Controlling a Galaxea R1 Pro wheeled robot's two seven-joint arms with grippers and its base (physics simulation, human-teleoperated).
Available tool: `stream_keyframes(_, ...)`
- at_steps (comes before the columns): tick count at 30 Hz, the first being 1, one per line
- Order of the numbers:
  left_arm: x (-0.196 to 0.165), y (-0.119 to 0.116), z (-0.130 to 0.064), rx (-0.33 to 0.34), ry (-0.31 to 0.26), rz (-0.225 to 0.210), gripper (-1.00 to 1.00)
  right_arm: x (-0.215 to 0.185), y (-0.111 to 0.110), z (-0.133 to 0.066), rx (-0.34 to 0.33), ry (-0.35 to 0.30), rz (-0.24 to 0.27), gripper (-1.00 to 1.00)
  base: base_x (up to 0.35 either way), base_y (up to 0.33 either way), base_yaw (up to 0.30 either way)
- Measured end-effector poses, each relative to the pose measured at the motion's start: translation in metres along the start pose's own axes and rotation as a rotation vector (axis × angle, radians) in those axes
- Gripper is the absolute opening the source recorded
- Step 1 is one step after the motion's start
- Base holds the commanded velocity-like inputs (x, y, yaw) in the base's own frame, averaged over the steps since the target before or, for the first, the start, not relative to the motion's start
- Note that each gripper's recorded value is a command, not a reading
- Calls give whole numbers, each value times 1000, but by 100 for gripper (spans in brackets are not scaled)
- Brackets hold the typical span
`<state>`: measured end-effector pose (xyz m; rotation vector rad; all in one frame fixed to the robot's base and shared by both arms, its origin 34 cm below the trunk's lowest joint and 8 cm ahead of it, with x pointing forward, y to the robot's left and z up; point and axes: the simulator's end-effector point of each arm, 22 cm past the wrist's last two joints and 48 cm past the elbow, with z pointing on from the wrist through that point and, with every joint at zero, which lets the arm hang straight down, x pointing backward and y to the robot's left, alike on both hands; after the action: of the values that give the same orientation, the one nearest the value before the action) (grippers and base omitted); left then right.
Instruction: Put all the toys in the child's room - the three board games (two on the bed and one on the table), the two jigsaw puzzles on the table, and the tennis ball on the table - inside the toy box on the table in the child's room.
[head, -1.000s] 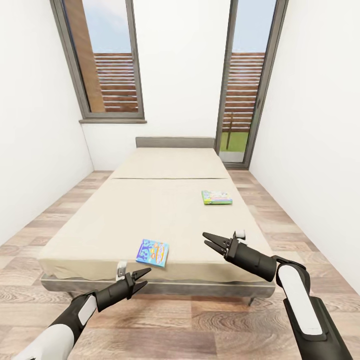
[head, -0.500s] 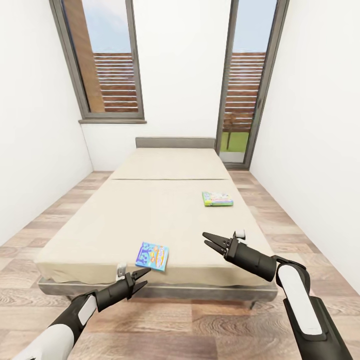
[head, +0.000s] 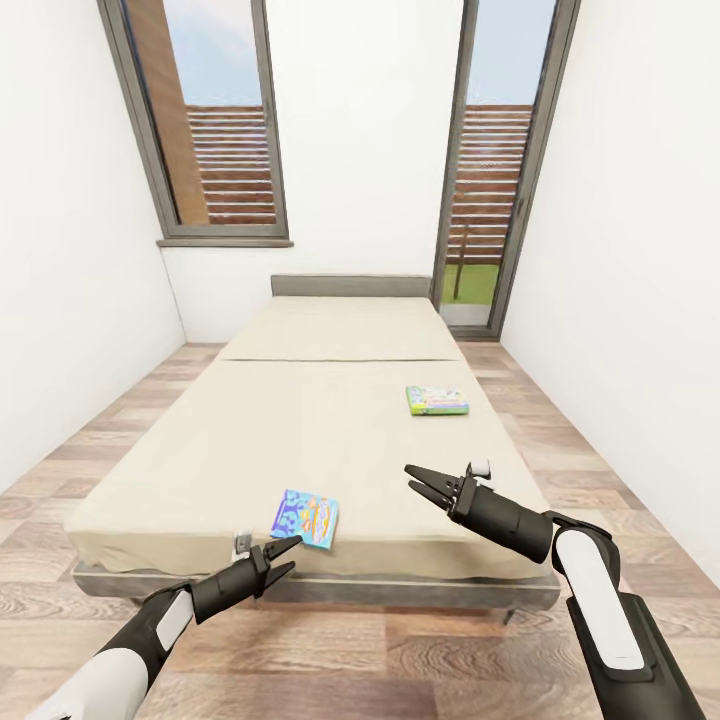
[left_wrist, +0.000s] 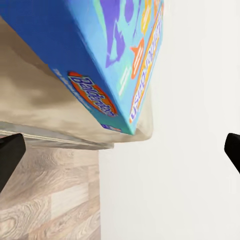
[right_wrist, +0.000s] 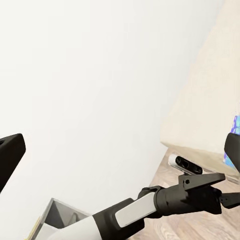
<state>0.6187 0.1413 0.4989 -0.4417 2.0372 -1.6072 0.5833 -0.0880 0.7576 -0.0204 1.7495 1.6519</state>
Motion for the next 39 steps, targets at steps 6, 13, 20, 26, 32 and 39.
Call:
stream_keyframes(6,0,0,0,0,0,0,100,0,0,0,-1,-1,0,100,78,36,0)
stream_keyframes(13,0,0,0,0,0,0,100,0,0,0,-1,-1,0,100,13,6,0)
stream_keyframes(20,0,0,0,0,0,0,100,0,0,0,-1,-2,0,100,1,1,0)
stream_keyframes(26,0,0,0,-1,0,0,100,0,0,1,-2,-2,-1,100,70,8,0)
stream_keyframes(32,1,1,0,-3,5,-2,100,1,0,1,-1,2,0,100,60,9,0)
stream_keyframes(39,2,1,0,-4,9,-4,100,10,2,8,-5,27,-2,100,10,2,0)
